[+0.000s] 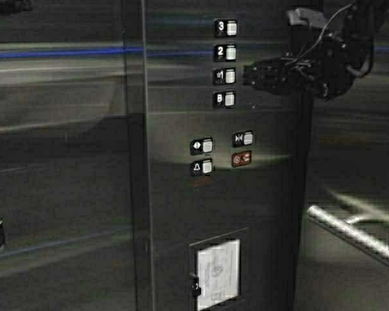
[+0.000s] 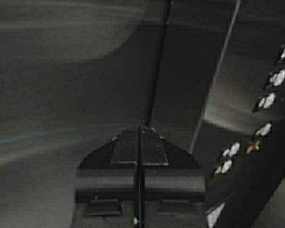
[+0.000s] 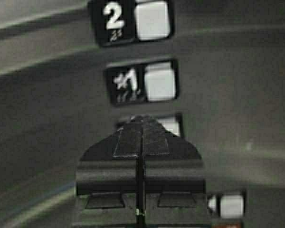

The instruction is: Navigate to elevator, push the call button, then enter the elevator

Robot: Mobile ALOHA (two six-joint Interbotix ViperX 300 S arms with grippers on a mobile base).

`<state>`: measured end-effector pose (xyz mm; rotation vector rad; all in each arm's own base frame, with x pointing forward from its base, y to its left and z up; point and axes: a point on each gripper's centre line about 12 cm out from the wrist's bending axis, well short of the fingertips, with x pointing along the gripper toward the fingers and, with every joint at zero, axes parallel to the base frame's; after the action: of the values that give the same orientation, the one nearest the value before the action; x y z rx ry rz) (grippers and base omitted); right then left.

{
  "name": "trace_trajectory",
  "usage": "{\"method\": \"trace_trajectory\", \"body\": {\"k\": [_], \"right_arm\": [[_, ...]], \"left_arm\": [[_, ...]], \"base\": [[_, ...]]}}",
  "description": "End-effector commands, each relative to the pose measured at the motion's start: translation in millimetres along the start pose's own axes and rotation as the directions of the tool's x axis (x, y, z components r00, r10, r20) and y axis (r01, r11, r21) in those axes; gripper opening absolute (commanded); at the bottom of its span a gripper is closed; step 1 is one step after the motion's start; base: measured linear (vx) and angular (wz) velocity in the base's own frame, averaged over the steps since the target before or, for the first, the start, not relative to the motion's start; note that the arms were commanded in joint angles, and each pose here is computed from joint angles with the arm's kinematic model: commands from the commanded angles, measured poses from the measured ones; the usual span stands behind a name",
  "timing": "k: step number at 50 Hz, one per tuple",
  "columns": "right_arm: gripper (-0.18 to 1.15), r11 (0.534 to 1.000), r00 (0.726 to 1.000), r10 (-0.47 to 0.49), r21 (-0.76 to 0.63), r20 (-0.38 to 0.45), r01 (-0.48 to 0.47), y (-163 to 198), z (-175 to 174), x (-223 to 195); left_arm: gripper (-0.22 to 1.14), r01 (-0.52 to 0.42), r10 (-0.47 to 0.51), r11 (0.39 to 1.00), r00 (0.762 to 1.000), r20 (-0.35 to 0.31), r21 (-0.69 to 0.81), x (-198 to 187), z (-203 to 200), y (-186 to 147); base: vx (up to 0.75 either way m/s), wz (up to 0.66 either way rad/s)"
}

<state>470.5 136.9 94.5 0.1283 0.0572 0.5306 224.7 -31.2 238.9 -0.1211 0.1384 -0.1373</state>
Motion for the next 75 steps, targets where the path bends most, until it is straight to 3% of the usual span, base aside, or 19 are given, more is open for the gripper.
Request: {"method": "trace_trajectory", "body": {"k": [1,60,75], "right_arm": [[0.05,1.000,0.999,0.006,-0.022,0.054,-0.004,-3.4,14.1,11.0],[0.05,0.999,0.996,0.016,-0.032,0.093,-0.013,-12.9,7.6,39.4],[0.05,0.999,0.997,0.016,-0.029,0.080,-0.013,-8.1,9.8,26.9]], "left_arm": [[0.02,0.004,-0.004,1.000,1.000,0.010,0.002,1.0,3.2,-0.8],[0.02,0.002,-0.002,1.000,1.000,-0.002,0.002,0.2,-0.4,-0.4],[0.02,0.000,0.000,1.000,1.000,-0.014,0.002,1.2,-3.5,0.1]], "base": [[0.02,0.00],[0.02,0.01],[0.00,0.00]]}}
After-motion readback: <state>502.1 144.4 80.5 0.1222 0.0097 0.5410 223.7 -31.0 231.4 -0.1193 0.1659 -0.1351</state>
